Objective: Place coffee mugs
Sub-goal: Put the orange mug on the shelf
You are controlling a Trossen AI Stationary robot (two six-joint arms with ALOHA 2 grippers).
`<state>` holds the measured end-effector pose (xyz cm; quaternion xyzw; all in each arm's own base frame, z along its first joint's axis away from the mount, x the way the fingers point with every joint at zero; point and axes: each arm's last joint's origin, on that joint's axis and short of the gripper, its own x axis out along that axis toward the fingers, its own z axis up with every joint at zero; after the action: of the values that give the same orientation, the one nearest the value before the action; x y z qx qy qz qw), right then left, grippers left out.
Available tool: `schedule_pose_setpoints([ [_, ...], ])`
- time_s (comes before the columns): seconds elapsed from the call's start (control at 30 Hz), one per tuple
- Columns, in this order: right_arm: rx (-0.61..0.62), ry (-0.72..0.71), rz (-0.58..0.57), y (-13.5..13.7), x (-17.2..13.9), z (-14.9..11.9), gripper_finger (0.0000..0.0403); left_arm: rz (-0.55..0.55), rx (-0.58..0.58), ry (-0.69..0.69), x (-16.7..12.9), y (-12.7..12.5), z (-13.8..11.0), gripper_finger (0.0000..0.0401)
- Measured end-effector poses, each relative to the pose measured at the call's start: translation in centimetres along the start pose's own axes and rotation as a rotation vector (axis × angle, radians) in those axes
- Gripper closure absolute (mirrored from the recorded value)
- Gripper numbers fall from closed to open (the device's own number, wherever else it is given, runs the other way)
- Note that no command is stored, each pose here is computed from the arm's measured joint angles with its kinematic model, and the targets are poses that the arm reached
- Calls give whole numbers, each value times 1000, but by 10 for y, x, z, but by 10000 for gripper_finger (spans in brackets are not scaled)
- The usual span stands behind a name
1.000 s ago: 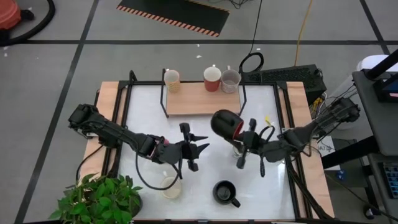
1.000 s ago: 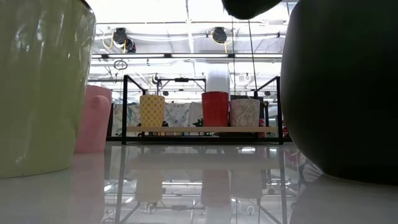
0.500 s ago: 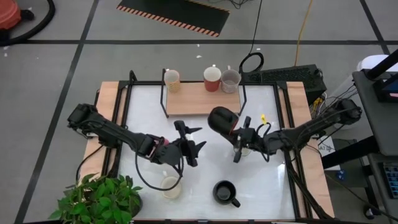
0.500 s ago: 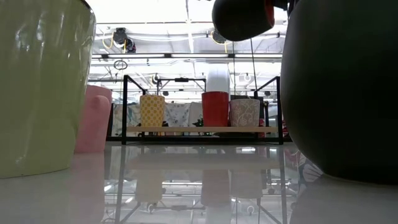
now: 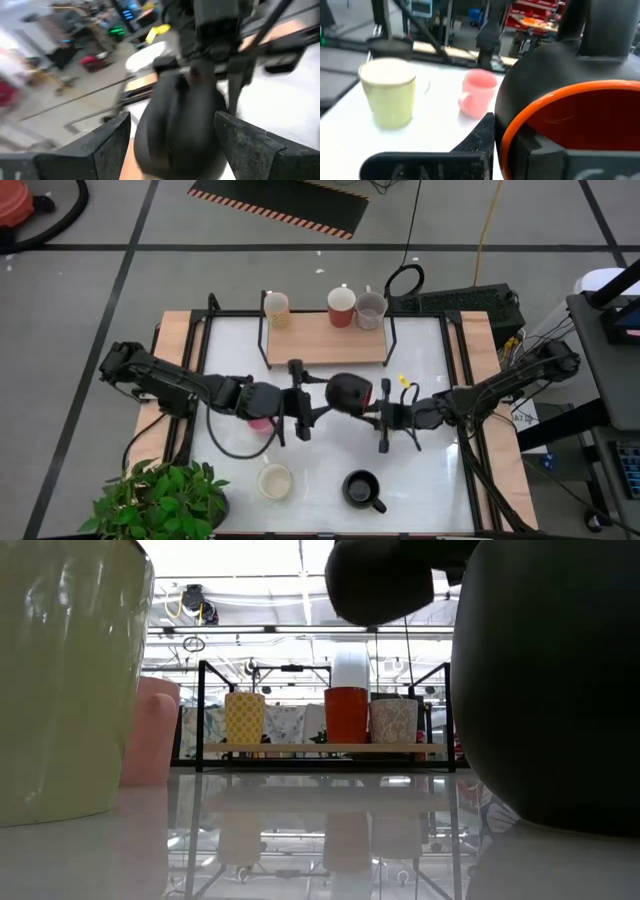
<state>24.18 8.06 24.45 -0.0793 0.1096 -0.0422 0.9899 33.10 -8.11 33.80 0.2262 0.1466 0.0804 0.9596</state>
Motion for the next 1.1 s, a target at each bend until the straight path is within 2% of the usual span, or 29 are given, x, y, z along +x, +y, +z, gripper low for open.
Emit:
schedule_pose_setpoints([
  [0.13, -38, 37, 5, 5, 9, -9, 387, -61, -8, 19, 14, -6, -8, 133],
  [0.33, -111, 63, 26, 11, 22, -13, 387, -59, -2, 51, 25, -8, -17, 184],
  [0.7, -262, 66, 51, 21, 31, -7, 387, -185, -44, 37, 27, -8, -20, 314],
  [0.87, -268, 75, 54, 21, 30, -7, 383, -201, -41, 34, 28, -8, -20, 330],
  [1.1, -278, 59, 55, 22, 26, -3, 357, -200, -74, 20, 27, -8, -18, 334],
])
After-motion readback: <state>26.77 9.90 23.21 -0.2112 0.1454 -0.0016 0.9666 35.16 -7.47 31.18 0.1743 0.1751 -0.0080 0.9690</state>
